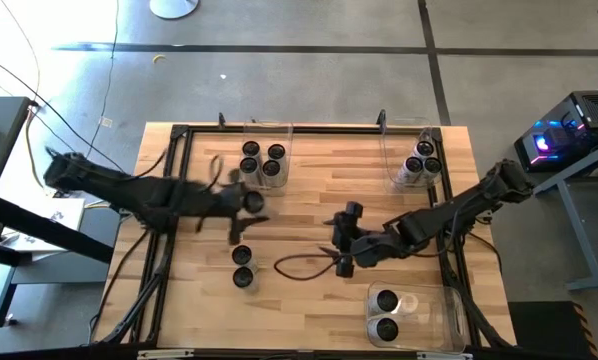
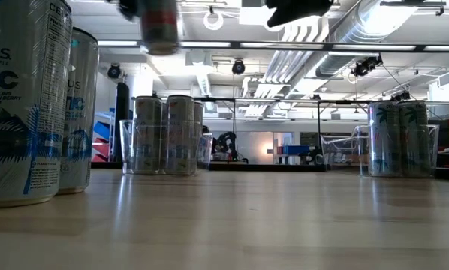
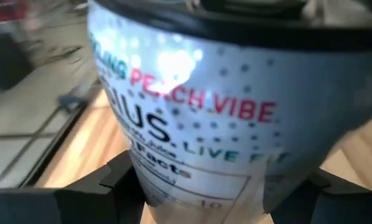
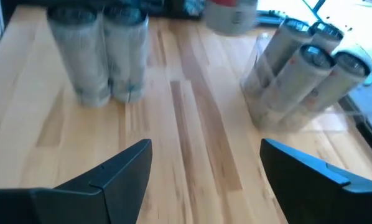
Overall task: Sort soda cans
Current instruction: Put the white/pink soda can into the top right transparent bin
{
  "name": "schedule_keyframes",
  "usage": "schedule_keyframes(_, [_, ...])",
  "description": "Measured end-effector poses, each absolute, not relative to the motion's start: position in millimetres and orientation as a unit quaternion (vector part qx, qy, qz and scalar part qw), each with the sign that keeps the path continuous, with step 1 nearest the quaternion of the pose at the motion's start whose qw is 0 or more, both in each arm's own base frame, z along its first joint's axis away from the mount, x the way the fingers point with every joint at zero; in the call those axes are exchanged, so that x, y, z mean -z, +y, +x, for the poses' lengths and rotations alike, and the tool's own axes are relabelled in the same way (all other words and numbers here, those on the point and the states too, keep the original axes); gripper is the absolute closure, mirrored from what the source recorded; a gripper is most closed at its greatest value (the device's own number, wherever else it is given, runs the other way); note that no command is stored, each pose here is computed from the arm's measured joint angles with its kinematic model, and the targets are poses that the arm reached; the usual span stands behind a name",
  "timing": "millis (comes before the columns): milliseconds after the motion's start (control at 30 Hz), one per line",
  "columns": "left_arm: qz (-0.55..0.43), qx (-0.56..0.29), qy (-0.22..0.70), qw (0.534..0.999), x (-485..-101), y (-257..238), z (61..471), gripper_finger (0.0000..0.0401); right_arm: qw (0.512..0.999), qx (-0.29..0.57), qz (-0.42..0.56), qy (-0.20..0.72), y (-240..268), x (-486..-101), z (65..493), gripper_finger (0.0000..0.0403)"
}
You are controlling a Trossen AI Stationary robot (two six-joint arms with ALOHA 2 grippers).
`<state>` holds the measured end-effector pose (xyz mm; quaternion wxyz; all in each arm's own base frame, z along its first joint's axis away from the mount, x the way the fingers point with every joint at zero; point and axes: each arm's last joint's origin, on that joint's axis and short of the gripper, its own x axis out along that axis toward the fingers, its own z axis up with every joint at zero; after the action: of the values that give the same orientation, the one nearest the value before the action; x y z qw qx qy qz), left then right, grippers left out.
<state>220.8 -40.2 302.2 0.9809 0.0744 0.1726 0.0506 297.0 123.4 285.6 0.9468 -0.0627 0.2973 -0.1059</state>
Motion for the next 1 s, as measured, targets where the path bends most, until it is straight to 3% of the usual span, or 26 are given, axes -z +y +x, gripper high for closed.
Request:
schedule_keyframes(367, [0.002,0.079,0.190,0.978,-218.1,31.4,316.9,0.0159,0.916,0.158,-0.008,0.368,118.0,-241.2,277.7,0.0108])
schedule_keyframes(667, [-0.008,0.095,0.273,0.957,-163.0,19.4,334.2,0.0159,0.913,0.225,0.054,0.336,109.6,-206.8,268.8,0.0108])
schedule_keyframes(1000, [0.018,0.090,0.284,0.954,-157.6,-17.5,336.0,0.0155,0.925,0.221,0.074,0.301,106.9,-208.2,275.9,0.0108])
